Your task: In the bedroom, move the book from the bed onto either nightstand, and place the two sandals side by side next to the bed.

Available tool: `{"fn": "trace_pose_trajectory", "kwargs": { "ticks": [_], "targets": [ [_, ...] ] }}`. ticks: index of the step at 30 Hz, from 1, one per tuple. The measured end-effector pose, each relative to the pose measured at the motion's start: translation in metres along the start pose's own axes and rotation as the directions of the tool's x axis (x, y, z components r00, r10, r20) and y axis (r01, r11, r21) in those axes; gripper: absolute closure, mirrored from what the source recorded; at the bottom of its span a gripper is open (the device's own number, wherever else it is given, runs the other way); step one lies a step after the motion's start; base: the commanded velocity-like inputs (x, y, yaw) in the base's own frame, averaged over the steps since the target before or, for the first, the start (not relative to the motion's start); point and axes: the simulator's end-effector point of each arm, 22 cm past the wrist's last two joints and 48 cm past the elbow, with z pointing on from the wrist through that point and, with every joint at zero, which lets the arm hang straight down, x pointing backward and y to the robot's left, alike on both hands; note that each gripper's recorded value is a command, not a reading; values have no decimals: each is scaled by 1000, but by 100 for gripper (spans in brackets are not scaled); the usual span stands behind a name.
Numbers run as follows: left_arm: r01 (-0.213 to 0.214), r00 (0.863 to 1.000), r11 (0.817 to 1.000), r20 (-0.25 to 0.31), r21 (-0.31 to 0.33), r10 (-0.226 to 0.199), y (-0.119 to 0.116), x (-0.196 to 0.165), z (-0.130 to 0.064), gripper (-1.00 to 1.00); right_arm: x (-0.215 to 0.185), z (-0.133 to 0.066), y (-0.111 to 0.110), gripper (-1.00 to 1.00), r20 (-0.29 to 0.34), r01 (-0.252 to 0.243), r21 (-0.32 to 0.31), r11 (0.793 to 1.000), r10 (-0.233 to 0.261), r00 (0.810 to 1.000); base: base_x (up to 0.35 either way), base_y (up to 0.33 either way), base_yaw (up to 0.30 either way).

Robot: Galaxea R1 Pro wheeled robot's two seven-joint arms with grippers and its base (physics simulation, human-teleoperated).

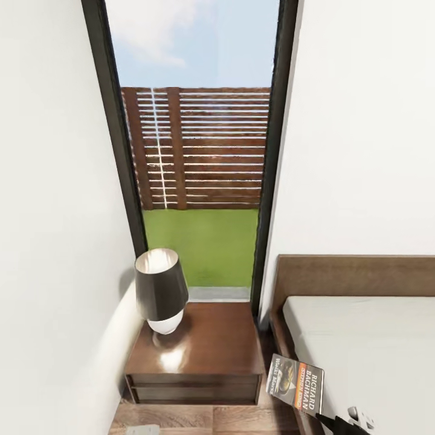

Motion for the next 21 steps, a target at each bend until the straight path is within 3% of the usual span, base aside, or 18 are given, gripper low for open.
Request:
{"fn": "trace_pose_trajectory", "kwargs": {
  "ticks": [21],
  "targets": [
    [0,1000,1000,0,0,0,0,0,0,-100,0,0,0,100,0,0,0,1000,0,1000,328,0,0]
  ]
}}
